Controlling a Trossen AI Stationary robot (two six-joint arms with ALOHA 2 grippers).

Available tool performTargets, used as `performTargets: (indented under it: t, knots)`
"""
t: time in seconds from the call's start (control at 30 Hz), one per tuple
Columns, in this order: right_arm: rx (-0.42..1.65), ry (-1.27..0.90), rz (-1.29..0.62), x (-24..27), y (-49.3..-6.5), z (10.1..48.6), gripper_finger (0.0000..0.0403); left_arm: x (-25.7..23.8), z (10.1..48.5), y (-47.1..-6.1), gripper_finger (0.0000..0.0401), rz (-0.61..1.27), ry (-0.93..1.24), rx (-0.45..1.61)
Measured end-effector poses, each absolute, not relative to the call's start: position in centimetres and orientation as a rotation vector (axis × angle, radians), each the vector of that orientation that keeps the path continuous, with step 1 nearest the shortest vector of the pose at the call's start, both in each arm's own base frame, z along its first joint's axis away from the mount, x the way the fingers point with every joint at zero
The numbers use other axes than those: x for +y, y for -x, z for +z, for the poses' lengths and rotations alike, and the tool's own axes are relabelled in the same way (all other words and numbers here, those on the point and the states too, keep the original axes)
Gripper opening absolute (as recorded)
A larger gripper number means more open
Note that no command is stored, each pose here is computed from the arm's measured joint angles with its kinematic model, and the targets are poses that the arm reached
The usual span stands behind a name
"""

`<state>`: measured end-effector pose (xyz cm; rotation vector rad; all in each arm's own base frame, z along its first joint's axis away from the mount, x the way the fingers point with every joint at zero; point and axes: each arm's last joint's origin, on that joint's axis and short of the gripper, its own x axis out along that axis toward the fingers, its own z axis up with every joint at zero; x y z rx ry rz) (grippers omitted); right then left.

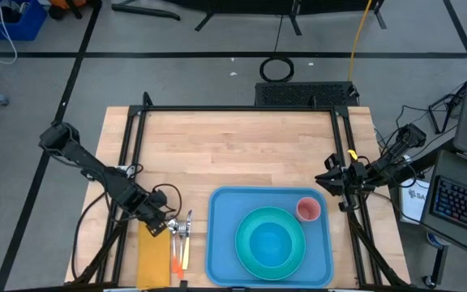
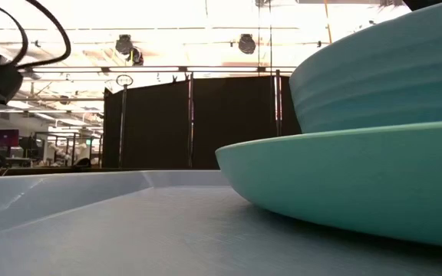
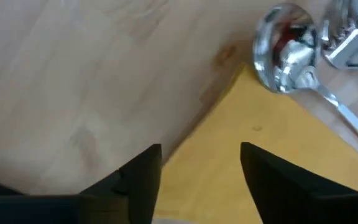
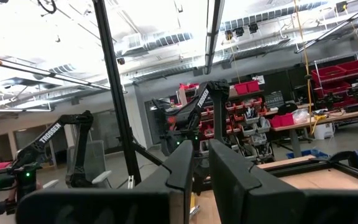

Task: Set up tray
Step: Put the yellow napkin on the blue serving tray to the left of the light blue plate

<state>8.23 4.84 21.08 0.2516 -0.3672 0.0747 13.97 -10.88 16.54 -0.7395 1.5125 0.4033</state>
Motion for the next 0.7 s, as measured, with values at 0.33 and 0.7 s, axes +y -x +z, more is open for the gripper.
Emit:
performTargets:
  t: [0.33, 0.7]
  knots:
    - [-0.367, -0.252, 0.074, 4.8, -8.2, 21.1, 0.0043, -10.7, 15.9, -14.0, 0.0239, 0.361, 0.665, 1.485]
    - [-0.359, -0.246, 0.075, 4.9, -8.3, 21.0, 0.0043, -11.2, 14.6, -14.8, 0.0239, 0.344, 0.59, 1.497]
